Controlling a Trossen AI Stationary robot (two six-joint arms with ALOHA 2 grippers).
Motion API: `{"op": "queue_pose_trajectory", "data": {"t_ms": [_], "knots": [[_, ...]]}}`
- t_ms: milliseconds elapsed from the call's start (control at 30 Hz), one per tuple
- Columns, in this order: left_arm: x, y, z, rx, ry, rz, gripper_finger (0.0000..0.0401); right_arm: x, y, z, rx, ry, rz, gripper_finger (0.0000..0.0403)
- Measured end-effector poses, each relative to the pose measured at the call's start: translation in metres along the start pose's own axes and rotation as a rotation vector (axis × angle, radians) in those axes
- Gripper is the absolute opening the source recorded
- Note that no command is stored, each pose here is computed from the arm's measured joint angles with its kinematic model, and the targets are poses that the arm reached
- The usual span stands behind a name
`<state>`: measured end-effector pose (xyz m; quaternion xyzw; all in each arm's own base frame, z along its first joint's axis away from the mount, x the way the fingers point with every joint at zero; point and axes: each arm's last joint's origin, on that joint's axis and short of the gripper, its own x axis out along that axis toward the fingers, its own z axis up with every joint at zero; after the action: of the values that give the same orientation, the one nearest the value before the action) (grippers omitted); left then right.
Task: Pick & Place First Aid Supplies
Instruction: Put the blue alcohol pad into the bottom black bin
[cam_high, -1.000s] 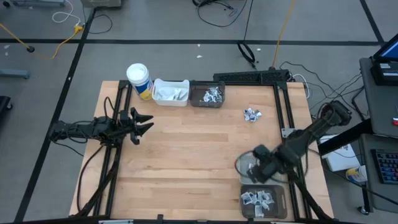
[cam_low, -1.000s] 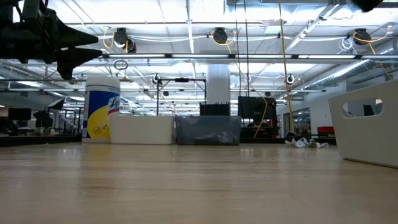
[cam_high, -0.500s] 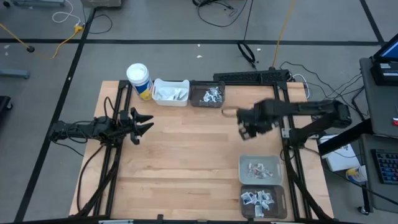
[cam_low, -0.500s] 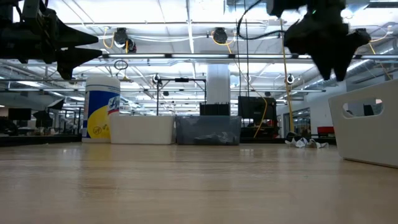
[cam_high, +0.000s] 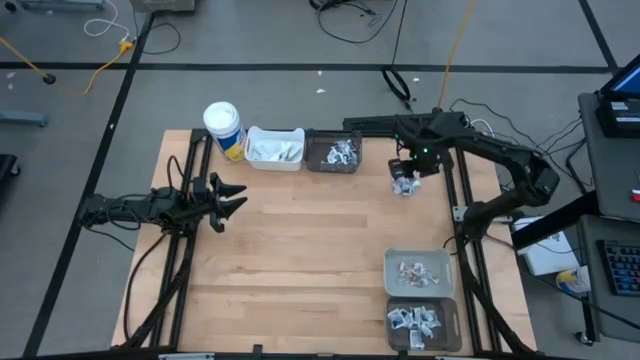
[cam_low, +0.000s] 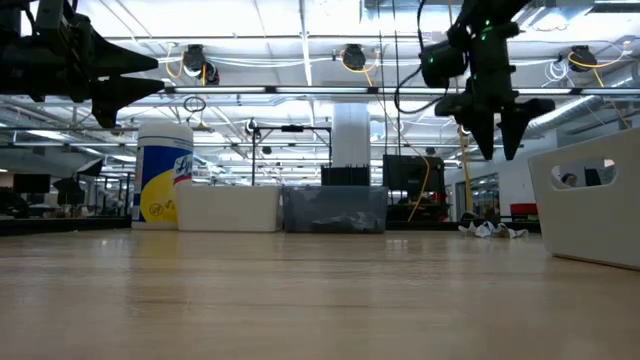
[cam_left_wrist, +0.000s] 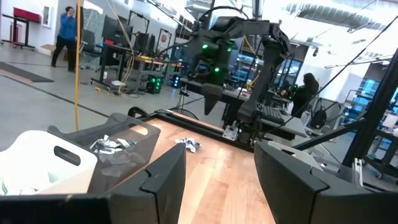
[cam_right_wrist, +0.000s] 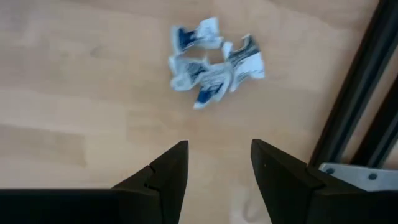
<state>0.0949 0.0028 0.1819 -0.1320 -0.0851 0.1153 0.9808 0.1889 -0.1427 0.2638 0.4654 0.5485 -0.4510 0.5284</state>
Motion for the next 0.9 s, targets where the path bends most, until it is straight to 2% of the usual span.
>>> {"op": "queue_pose_trajectory", "data": {"t_ms": [267, 467, 900], "knots": [[0.0, 0.0, 0.0, 0.0, 0.0, 0.001, 0.0196, 0.032, 0.002, 0.022, 0.017, 0.034, -0.021, 0.0169], [0.0, 0.0, 0.0, 0.0, 0.0, 0.0, 0.0196, 0.062, 0.001, 0.017, 0.071, 0.026, -0.011, 0.0169], [0.0, 0.0, 0.0, 0.0, 0.0, 0.0, 0.0196, 0.103, -0.005, 0.009, 0.106, 0.035, 0.064, 0.0169]]}}
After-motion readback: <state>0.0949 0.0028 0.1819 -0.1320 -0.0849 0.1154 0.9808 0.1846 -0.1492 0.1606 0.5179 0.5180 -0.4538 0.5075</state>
